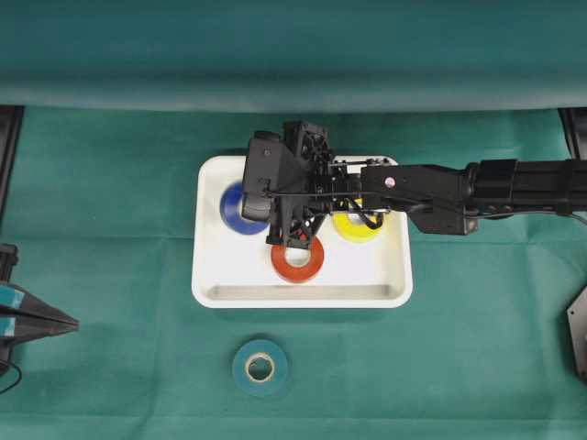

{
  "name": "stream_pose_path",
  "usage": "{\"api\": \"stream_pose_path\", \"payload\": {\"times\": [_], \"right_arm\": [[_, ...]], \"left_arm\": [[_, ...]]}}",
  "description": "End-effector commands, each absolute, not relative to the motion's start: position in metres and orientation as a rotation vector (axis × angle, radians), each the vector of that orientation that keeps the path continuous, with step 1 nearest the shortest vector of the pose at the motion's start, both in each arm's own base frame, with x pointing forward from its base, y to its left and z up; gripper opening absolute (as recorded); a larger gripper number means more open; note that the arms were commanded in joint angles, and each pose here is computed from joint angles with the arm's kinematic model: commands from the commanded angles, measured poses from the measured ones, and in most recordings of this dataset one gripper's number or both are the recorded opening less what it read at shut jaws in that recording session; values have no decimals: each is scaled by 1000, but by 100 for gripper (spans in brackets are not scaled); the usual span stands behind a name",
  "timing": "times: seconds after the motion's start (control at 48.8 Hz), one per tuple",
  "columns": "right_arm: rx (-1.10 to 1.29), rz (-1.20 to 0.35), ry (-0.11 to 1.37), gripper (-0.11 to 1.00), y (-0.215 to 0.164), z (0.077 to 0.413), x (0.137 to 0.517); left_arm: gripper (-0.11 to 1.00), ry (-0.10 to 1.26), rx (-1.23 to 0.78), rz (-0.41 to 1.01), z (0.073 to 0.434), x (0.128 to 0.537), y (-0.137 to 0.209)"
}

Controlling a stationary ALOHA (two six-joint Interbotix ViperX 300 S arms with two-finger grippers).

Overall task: Put the tape into the white case with the right arm.
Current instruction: 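Release the blue roll in the tray's upper left and withdraw right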

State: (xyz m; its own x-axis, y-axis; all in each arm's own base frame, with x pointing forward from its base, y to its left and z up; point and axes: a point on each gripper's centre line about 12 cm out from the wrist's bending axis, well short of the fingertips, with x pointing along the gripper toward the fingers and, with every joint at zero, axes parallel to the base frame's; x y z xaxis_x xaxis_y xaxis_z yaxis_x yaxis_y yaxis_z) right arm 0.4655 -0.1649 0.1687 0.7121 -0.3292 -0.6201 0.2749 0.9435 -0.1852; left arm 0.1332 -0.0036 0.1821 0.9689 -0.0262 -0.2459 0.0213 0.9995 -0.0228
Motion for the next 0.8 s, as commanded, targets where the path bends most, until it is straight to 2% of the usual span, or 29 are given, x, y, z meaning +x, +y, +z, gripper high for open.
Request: {"api": "stream_pose_path", "payload": {"times": [0.0, 0.103, 0.123, 0.205, 0.472, 0.779], "right_arm": [[-83, -339, 654, 32, -166, 186, 470], [-85, -337, 656, 63, -166, 186, 470], [-86, -337, 654, 66, -166, 186, 470], [-85, -337, 656, 58, -166, 186, 470], [-83, -354, 688, 58, -164, 187, 458], [-70, -357, 748, 58, -145, 189, 397]], "left_arm": [[0, 236, -19, -21, 187, 135, -3], [0, 236, -19, -21, 187, 135, -3], [0, 236, -19, -21, 187, 135, -3], [0, 236, -19, -21, 187, 135, -3], [0, 236, -19, -21, 187, 135, -3], [0, 236, -21, -21, 187, 135, -3]]}}
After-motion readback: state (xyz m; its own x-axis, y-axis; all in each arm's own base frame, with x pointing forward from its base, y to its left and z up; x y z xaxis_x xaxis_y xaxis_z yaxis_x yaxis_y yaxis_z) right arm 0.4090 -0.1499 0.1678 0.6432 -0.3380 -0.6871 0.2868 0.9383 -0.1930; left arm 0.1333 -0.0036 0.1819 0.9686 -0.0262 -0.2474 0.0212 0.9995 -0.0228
